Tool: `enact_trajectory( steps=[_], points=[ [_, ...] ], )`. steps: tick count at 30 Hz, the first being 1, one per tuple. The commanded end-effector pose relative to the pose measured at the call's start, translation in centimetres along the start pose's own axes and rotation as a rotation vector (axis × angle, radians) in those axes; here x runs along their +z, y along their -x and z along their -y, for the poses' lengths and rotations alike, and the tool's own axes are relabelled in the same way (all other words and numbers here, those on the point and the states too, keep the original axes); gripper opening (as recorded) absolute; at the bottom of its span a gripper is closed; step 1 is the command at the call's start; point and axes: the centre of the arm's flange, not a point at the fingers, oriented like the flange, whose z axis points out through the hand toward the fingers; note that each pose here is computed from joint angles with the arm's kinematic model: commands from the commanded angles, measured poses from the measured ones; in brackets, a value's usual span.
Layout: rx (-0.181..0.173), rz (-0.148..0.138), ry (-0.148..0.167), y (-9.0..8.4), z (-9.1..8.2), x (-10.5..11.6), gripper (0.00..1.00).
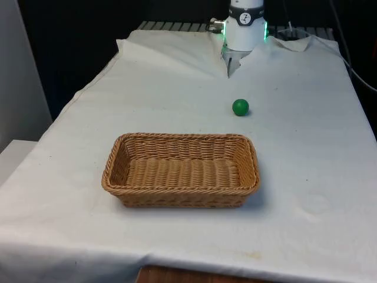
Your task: Pick up the ball and place it into the basket.
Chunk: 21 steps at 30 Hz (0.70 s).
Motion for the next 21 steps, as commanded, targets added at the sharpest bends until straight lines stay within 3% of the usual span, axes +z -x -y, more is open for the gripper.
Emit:
enact_trajectory(
  steps=[1,3,4,5,10,11,12,20,21],
  points=[
    [0.001,-0.01,0.007,0.4,0.2,-0.2,1.0],
    [0.0,-0.012,0.011,0.7,0.3,-0.2,1.0],
    [-0.003,0.001,0.005,0.5,0.2,0.0,1.0],
    [-0.002,-0.013,0.013,0.9,0.4,-0.1,1.0],
    [-0.003,-0.02,0.025,2.3,0.7,0.4,1.0],
    [-0.007,-0.006,0.016,2.0,0.6,0.3,1.0],
    [-0.003,-0.021,0.027,2.5,0.8,0.5,1.0],
    [-0.01,-0.038,0.024,4.7,1.3,2.8,1.0],
    [-0.012,-0.023,0.02,4.5,1.2,2.8,1.0]
  ],
)
